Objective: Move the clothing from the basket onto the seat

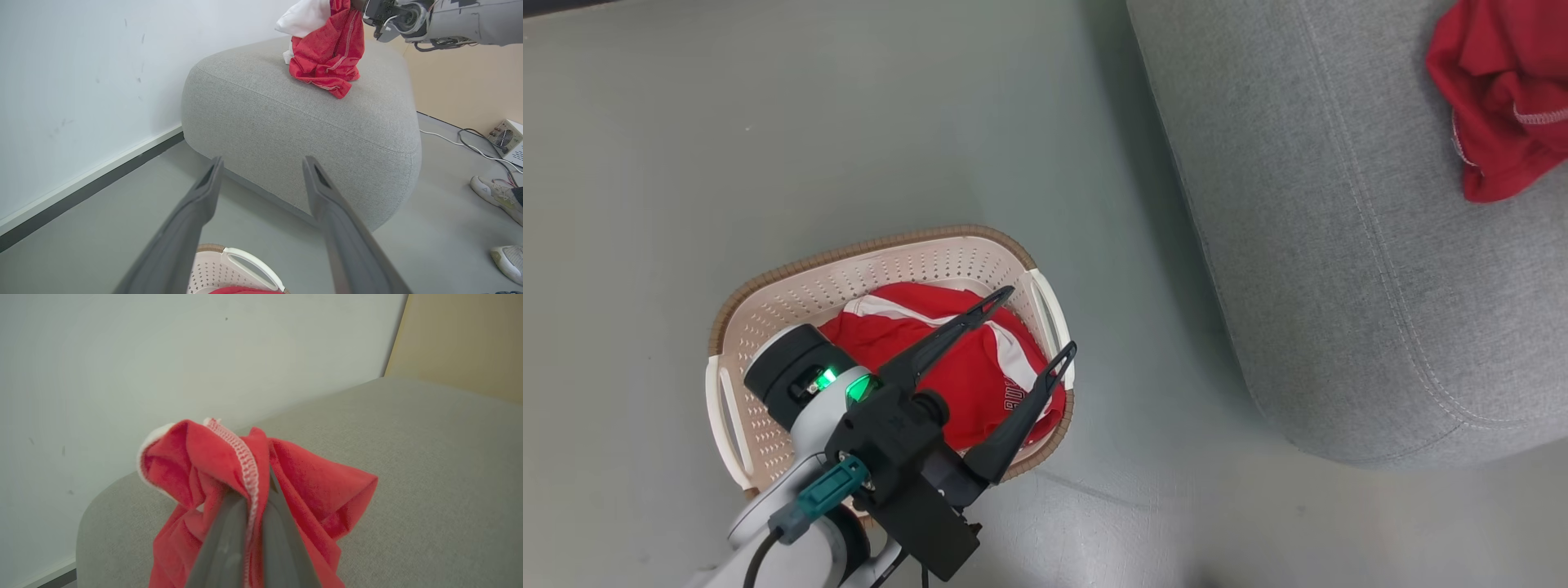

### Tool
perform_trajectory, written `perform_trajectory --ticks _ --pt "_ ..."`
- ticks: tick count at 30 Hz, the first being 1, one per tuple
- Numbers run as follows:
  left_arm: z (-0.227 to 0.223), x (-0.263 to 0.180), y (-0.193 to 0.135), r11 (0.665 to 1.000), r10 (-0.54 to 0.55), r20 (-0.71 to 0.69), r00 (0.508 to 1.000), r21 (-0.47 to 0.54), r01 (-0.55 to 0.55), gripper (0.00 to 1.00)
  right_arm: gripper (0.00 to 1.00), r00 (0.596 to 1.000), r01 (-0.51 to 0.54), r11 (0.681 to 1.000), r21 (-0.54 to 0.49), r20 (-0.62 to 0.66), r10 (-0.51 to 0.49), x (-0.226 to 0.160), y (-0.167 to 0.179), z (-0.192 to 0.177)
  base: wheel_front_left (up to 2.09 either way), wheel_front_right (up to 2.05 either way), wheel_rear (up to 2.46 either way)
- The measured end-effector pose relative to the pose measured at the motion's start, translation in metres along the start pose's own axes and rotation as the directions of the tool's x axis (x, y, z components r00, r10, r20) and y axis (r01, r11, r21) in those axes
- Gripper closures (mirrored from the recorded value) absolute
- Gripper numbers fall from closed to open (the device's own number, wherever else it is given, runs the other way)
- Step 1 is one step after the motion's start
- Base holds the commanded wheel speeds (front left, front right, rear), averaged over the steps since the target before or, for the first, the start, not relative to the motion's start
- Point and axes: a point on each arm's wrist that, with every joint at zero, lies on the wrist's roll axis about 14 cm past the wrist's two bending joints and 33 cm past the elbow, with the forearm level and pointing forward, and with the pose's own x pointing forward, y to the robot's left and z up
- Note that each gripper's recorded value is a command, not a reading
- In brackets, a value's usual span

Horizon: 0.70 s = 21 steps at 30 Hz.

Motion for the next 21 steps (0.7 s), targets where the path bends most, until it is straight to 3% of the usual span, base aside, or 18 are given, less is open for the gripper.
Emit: perform_trajectory --ticks 9,10,11,12,21 --pt "-0.001 0.001 0.003 1.000 -0.002 0.001 1.000 0.005 0.002 0.00 1.00 0.990 0.041 0.999 0.031 -0.133 -0.036 -0.015 -0.004 -0.051 0.00 0.00 0.00" --pt "-0.001 0.001 0.003 1.000 -0.001 -0.001 1.000 0.006 0.001 0.00 0.72 0.989 0.039 0.999 0.035 -0.142 -0.033 -0.016 -0.002 -0.054 0.00 0.00 0.00" --pt "-0.001 0.002 0.004 1.000 0.000 0.000 1.000 0.009 0.000 0.00 0.21 0.989 0.036 0.999 0.039 -0.146 -0.030 -0.017 0.000 -0.056 0.00 0.00 0.00" --pt "0.000 0.001 0.004 1.000 0.001 0.002 1.000 0.012 -0.001 0.00 0.00 0.989 0.026 0.999 0.041 -0.149 -0.020 -0.017 0.002 -0.057 0.00 0.00 0.00" --pt "0.009 0.003 0.000 1.000 0.004 0.026 1.000 0.026 -0.004 0.00 0.00 0.986 -0.023 0.999 0.039 -0.162 0.029 -0.025 0.012 -0.054 0.00 0.00 0.00"
